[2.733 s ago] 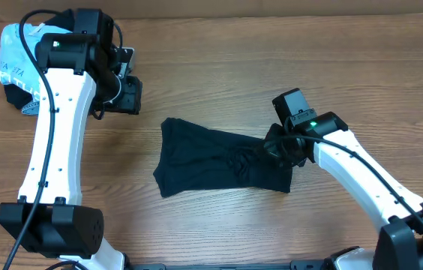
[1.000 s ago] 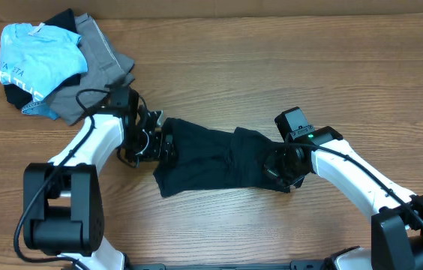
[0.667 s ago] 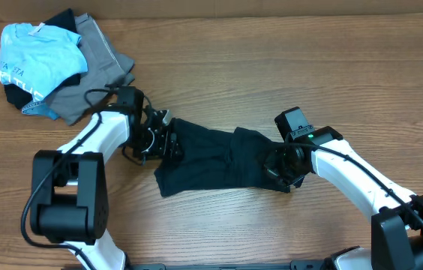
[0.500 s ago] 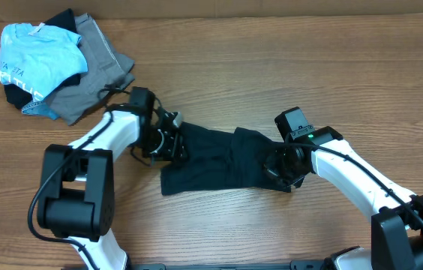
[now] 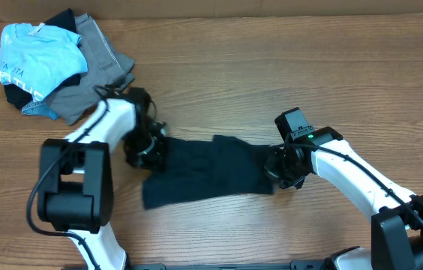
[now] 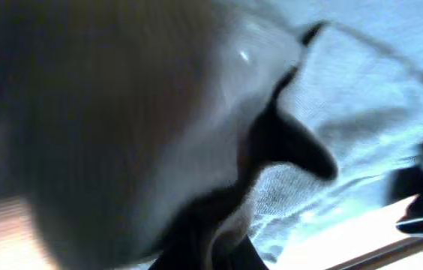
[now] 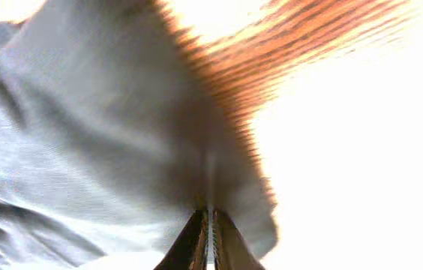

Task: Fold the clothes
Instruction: 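Fold the left end rightward over the strip with the left gripper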

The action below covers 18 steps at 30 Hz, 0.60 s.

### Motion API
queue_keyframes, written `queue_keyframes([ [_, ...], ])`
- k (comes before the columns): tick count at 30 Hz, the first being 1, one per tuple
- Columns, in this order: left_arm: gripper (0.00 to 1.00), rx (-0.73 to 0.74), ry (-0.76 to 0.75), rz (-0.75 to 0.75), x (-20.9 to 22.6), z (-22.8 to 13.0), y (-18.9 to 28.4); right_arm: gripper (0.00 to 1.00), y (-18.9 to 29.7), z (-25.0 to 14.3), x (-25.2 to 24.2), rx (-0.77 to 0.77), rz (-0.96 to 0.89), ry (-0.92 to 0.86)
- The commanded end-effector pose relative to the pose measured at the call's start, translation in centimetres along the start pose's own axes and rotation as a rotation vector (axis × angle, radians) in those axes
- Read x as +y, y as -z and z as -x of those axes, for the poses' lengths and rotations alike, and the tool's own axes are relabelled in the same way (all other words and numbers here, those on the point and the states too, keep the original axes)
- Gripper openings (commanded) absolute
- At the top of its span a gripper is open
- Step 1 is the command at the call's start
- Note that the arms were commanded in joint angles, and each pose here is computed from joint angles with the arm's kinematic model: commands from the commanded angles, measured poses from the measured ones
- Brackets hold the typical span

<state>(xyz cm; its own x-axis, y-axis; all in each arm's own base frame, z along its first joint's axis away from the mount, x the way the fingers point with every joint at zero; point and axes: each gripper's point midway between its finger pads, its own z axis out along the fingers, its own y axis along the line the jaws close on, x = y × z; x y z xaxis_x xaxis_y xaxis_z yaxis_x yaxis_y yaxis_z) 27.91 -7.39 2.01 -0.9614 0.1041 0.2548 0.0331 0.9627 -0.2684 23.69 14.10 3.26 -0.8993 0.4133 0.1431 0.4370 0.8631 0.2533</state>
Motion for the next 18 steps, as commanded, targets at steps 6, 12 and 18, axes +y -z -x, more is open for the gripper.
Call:
queue_keyframes([
  [6,0.04,-0.223,-0.088,0.135,-1.8,3.4,10.8,0.09,2.7,0.6,2.3,-0.078,0.1,0.194],
  [12,0.04,-0.205,-0.189,0.096,-7.9,2.6,10.0,0.1,2.7,0.7,2.5,-0.084,0.105,0.193],
  [18,0.06,-0.178,-0.313,0.118,-13.5,1.0,7.8,0.14,2.7,0.9,2.3,-0.092,0.097,0.189],
])
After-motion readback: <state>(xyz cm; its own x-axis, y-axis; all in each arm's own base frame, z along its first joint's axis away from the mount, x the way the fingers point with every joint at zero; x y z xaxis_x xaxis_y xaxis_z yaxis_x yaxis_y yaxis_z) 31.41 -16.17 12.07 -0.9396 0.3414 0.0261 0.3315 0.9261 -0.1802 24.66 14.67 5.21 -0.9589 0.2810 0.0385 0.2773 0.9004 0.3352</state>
